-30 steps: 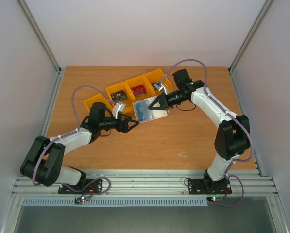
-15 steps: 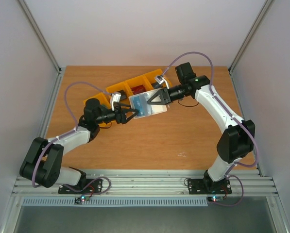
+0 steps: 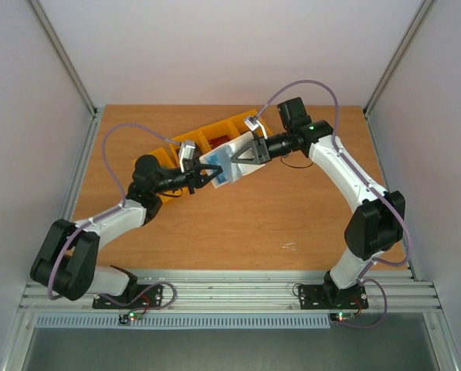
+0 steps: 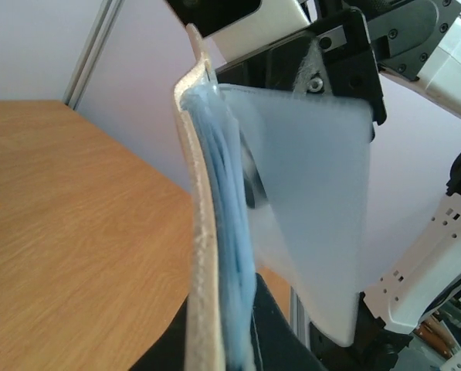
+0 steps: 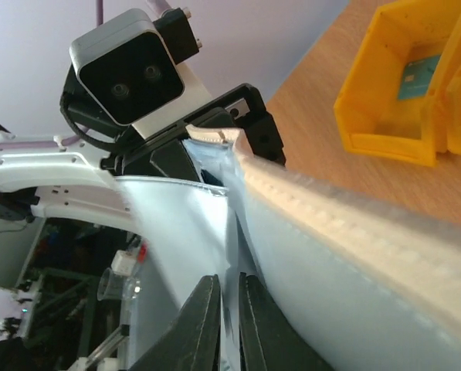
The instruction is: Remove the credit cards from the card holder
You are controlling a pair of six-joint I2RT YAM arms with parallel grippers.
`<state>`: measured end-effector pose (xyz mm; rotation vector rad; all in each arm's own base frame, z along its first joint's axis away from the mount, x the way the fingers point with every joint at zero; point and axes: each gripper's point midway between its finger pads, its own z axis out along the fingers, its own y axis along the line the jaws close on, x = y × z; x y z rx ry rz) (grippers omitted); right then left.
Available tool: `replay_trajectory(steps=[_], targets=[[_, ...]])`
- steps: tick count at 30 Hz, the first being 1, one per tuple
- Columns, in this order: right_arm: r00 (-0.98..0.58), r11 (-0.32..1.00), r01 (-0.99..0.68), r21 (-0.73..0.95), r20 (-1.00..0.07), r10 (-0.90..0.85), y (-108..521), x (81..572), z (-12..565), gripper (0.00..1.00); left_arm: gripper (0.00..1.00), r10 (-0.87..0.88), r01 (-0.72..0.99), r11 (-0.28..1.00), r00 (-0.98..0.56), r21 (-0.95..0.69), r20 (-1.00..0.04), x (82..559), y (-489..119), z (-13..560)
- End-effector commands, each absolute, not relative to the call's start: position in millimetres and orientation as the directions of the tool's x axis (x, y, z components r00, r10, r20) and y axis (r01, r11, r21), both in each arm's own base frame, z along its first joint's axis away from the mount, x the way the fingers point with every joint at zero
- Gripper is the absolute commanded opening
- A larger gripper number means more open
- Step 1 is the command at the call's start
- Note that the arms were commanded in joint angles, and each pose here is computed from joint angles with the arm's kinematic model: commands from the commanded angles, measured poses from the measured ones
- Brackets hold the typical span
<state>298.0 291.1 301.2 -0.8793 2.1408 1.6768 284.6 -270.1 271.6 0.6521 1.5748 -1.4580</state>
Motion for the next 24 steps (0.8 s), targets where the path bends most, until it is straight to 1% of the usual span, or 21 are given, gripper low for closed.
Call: replay_trajectory(steps=[1,2,3,4,5,6,7,8,9,10,11,14,16,20,21,22,24], targets=[[-0.749,0.232,-0.661,0.714,-0.610,-0.257,284,314,304,0.15,0.00,-0.205,0.841,0.248,-0.440,-0.481,-0.874,290,-265,277],[-0.774,0.324,-0.633,0.703,-0.589,-0.233,273,327,293,0.22,0.00,-0.193,0.786,0.330,-0.485,-0.522,-0.853,301,-260,261],[-0.801,0.415,-0.592,0.691,-0.564,-0.202,262,340,283,0.26,0.00,-0.187,0.707,0.446,-0.526,-0.549,-0.830,315,-251,242],[-0.822,0.508,-0.545,0.667,-0.545,-0.166,248,354,274,0.28,0.00,-0.155,0.633,0.576,-0.536,-0.517,-0.830,328,-239,223],[-0.837,0.591,-0.499,0.633,-0.530,-0.139,235,364,264,0.29,0.00,-0.111,0.570,0.684,-0.535,-0.455,-0.838,338,-227,209],[-0.843,0.663,-0.465,0.587,-0.523,-0.128,224,371,255,0.31,0.00,-0.006,0.553,0.771,-0.491,-0.316,-0.871,345,-217,197],[-0.845,0.707,-0.444,0.550,-0.519,-0.128,217,374,250,0.31,0.00,0.079,0.530,0.822,-0.468,-0.208,-0.880,349,-208,189],[-0.844,0.725,-0.442,0.528,-0.519,-0.137,214,374,248,0.32,0.00,0.195,0.532,0.844,-0.418,-0.065,-0.887,353,-202,186],[-0.837,0.732,-0.454,0.508,-0.525,-0.155,216,372,247,0.32,0.00,0.329,0.559,0.825,-0.355,0.084,-0.875,353,-201,183],[-0.824,0.731,-0.478,0.487,-0.537,-0.181,221,369,248,0.31,0.00,0.398,0.572,0.803,-0.305,0.168,-0.865,354,-202,187],[-0.801,0.719,-0.519,0.463,-0.557,-0.219,228,364,251,0.32,0.00,0.490,0.589,0.765,-0.272,0.260,-0.828,351,-200,182],[-0.741,0.628,-0.624,0.465,-0.607,-0.286,259,345,268,0.34,0.00,0.644,0.565,0.684,-0.173,0.461,-0.745,358,-193,190],[-0.717,0.546,-0.665,0.510,-0.640,-0.277,273,336,284,0.35,0.00,0.719,0.548,0.621,-0.115,0.560,-0.686,362,-190,198],[-0.684,0.447,-0.704,0.552,-0.697,-0.217,285,325,310,0.35,0.00,0.806,0.523,0.527,-0.057,0.670,-0.590,365,-183,209],[-0.685,0.429,-0.705,0.565,-0.698,-0.207,287,322,311,0.35,0.00,0.809,0.519,0.521,-0.048,0.677,-0.586,366,-183,214],[-0.680,0.414,-0.712,0.568,-0.704,-0.203,292,319,314,0.35,0.00,0.798,0.532,0.529,-0.044,0.661,-0.602,364,-185,218],[-0.670,0.396,-0.725,0.564,-0.710,-0.216,300,311,315,0.35,0.00,0.732,0.592,0.573,-0.060,0.566,-0.679,354,-194,224]])
